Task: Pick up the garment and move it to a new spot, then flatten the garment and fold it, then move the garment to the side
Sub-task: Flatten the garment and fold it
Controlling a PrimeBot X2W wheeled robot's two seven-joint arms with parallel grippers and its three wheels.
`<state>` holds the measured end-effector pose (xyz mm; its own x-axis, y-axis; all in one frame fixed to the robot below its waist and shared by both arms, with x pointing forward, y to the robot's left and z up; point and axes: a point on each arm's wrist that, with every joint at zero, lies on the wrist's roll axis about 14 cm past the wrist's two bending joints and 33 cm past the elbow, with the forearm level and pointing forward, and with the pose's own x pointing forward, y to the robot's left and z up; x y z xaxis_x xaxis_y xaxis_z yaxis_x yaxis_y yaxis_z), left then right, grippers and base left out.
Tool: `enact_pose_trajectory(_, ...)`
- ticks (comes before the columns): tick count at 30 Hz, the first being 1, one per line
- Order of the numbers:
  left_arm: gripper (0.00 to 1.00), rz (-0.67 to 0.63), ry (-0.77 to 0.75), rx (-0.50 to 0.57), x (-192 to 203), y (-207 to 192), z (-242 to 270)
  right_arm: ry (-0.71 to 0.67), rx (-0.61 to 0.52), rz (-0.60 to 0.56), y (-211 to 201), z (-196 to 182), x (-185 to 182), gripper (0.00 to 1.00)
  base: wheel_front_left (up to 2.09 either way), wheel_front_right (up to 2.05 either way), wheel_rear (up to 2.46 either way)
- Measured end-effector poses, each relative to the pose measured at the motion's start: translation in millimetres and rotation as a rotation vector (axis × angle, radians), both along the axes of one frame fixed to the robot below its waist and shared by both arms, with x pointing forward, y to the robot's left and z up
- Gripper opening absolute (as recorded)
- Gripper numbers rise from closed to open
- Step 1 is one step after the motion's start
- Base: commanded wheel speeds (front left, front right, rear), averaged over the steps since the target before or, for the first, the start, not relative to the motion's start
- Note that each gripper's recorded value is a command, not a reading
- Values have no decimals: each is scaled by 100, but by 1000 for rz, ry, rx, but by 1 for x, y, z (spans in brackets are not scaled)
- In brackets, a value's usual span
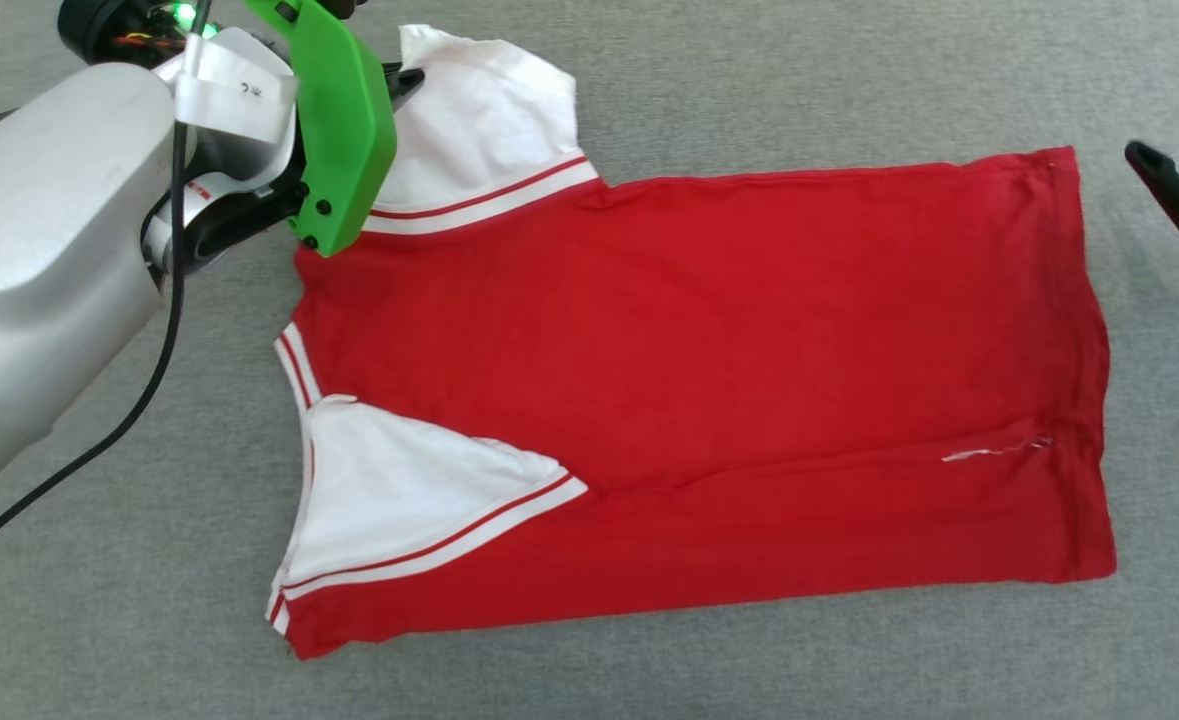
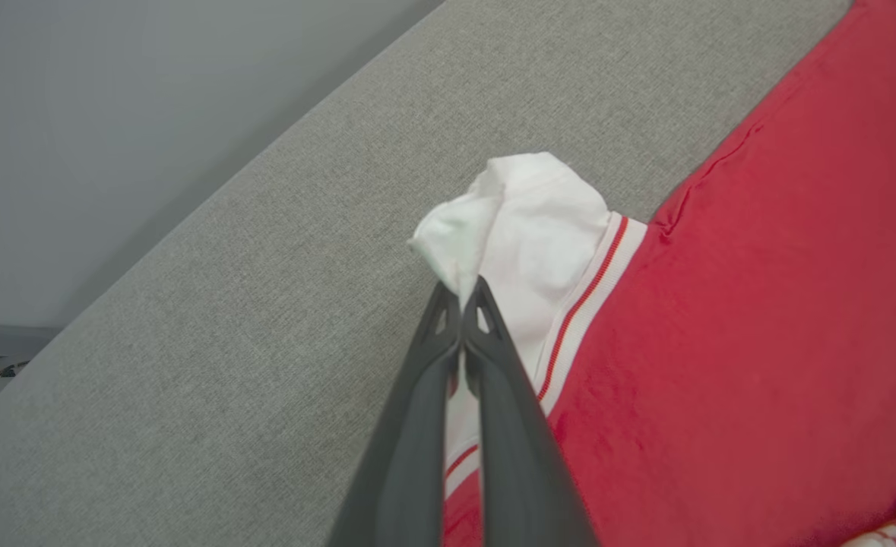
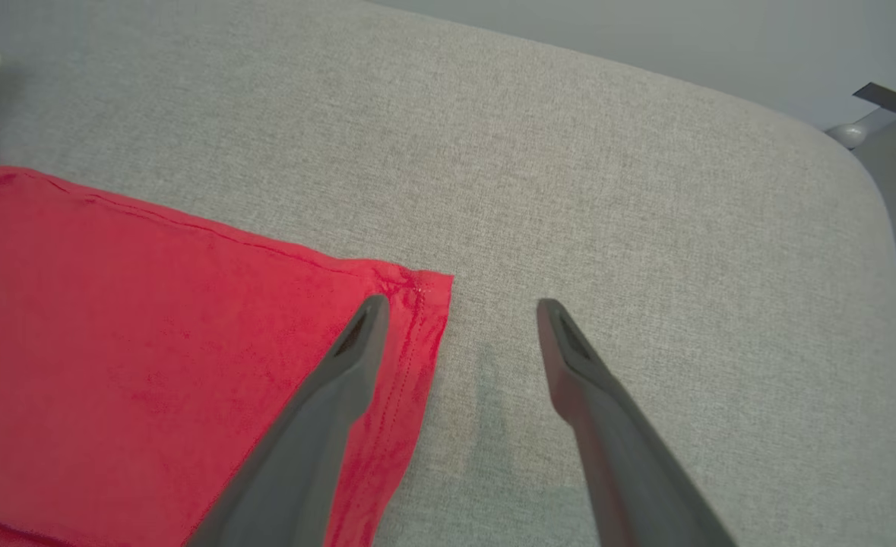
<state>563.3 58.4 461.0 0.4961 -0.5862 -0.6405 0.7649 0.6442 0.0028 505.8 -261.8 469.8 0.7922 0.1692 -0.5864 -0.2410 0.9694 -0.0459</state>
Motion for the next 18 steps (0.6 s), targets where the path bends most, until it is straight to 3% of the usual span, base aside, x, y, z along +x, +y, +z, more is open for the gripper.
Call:
enact_pose_trajectory(6,0,-1,-42,6,-6,9,7,237,-51,29,8,-31,4,100,0,0,0)
enact_pose_trajectory(18,0,-3,-23,1,-5,15,-16,419,-80,23,24,-109,13,100,0,0,0)
